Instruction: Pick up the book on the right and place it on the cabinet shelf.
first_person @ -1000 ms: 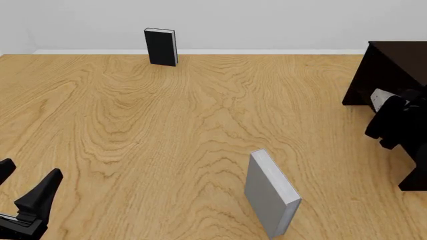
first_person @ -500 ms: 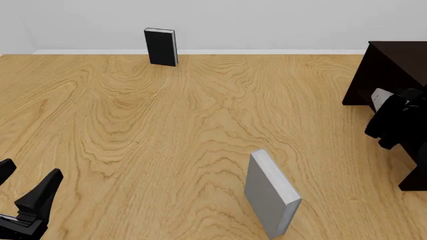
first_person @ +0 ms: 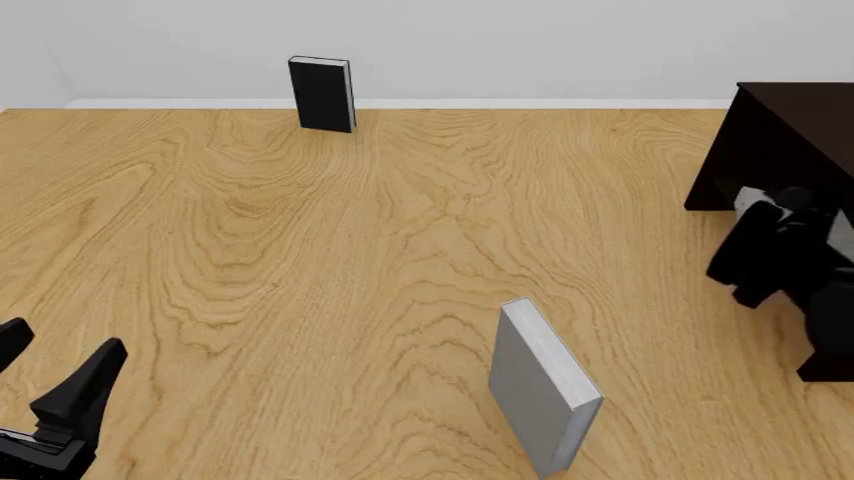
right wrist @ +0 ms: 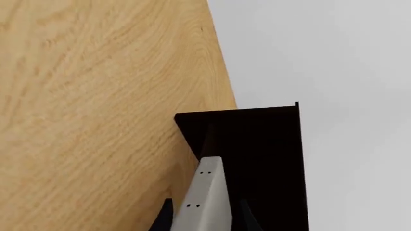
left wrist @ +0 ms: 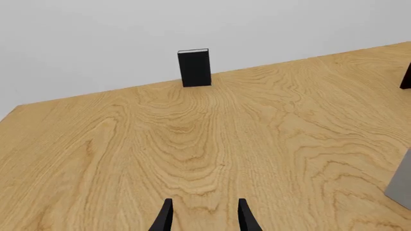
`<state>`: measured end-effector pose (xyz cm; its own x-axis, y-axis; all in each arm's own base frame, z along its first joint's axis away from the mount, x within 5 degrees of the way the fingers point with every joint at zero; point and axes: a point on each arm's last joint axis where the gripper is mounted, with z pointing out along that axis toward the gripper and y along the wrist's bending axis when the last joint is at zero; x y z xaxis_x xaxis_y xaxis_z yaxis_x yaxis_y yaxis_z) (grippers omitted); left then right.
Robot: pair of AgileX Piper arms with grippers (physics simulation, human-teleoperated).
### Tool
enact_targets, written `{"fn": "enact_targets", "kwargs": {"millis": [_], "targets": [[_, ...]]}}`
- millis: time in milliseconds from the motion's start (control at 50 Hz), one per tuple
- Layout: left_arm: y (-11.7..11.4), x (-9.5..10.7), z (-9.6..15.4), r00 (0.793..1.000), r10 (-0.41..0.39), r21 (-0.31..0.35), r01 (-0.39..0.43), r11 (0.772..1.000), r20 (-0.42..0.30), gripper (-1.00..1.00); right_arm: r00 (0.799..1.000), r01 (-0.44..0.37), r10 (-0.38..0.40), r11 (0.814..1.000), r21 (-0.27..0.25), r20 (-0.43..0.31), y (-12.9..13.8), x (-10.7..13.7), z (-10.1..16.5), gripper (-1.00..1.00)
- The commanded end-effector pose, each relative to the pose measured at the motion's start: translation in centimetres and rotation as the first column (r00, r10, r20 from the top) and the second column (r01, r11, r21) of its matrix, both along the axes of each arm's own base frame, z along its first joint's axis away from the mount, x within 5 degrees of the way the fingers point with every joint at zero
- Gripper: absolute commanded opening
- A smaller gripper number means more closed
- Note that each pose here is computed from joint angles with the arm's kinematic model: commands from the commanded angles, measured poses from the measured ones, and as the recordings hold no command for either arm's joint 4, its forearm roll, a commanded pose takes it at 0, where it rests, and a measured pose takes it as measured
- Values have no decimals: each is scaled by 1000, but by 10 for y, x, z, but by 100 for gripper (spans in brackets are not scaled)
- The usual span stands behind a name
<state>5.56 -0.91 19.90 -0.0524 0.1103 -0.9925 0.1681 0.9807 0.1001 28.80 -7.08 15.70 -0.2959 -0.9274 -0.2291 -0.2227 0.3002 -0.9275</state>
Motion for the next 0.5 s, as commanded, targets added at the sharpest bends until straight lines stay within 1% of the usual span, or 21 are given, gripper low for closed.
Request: {"fn": "enact_targets", "kwargs": {"millis": [20, 280, 500], "targets": [[0, 0, 0, 1000, -1, -2, 1, 1000, 1, 100, 1000, -16, 16, 1000, 6, -4, 6, 3, -5, 100], [0, 0, 1, 1000, -2, -2, 2, 1000, 5, 100, 1000, -25, 25, 1000, 14, -14, 10, 1, -9, 100], [0, 0, 1, 1000, 0, -3, 0, 1000, 6, 100, 999, -37, 37, 999, 18, -17, 13, 4, -12, 100]]}}
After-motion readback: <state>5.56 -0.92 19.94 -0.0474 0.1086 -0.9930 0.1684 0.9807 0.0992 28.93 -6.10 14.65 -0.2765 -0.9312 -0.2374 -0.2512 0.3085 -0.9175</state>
